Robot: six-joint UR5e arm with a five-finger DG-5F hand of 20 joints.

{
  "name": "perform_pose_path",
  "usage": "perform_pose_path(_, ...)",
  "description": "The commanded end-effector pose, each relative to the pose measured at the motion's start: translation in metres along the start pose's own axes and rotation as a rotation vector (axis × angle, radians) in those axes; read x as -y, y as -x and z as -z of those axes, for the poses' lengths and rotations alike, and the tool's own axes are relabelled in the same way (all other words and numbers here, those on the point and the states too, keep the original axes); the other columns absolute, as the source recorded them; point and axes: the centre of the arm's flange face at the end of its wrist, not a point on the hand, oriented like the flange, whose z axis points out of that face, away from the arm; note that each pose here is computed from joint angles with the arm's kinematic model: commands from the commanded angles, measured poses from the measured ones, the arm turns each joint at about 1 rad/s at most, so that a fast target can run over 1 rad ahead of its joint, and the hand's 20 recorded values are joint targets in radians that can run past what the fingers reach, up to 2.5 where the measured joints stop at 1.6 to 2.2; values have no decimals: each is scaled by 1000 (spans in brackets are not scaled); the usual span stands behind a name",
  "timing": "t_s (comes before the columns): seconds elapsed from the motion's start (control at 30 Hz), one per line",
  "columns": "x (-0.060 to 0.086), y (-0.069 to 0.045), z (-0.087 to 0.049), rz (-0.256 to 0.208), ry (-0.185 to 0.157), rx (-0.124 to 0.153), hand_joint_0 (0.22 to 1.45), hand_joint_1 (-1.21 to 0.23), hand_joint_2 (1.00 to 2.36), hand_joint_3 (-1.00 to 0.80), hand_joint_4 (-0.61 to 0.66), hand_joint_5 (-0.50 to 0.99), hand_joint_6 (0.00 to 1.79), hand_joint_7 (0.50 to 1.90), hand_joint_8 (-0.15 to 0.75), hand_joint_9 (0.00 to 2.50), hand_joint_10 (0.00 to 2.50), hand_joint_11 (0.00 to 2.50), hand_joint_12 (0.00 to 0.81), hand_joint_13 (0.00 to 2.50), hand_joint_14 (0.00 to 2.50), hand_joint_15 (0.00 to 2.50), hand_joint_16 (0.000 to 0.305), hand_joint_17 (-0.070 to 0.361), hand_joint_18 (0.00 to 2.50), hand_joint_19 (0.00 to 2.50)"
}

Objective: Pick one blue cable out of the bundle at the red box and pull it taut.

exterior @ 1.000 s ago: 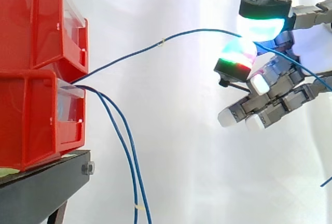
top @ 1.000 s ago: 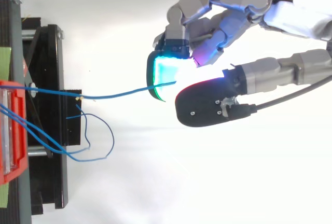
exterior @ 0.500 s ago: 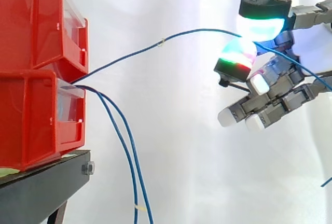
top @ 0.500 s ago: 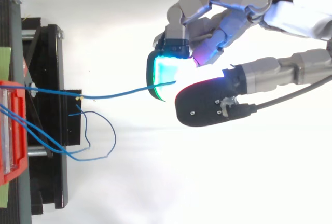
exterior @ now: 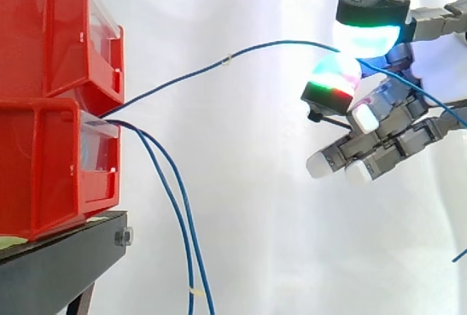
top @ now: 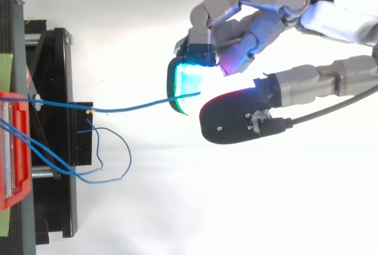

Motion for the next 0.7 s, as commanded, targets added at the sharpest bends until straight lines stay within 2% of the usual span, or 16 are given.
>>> perform_pose_path(0.0,1,0,0,0,-1,1,604,-844,1021,-41,-62,-98,848,1063,338,946,10,445,368,460,3,89,56,125,506,154)
perform_pose_path(0.67,1,0,0,0,-1,1,605,-844,1020,-44,-61,-98,849,1061,337,938,10,442,368,455,3,85,55,124,497,152)
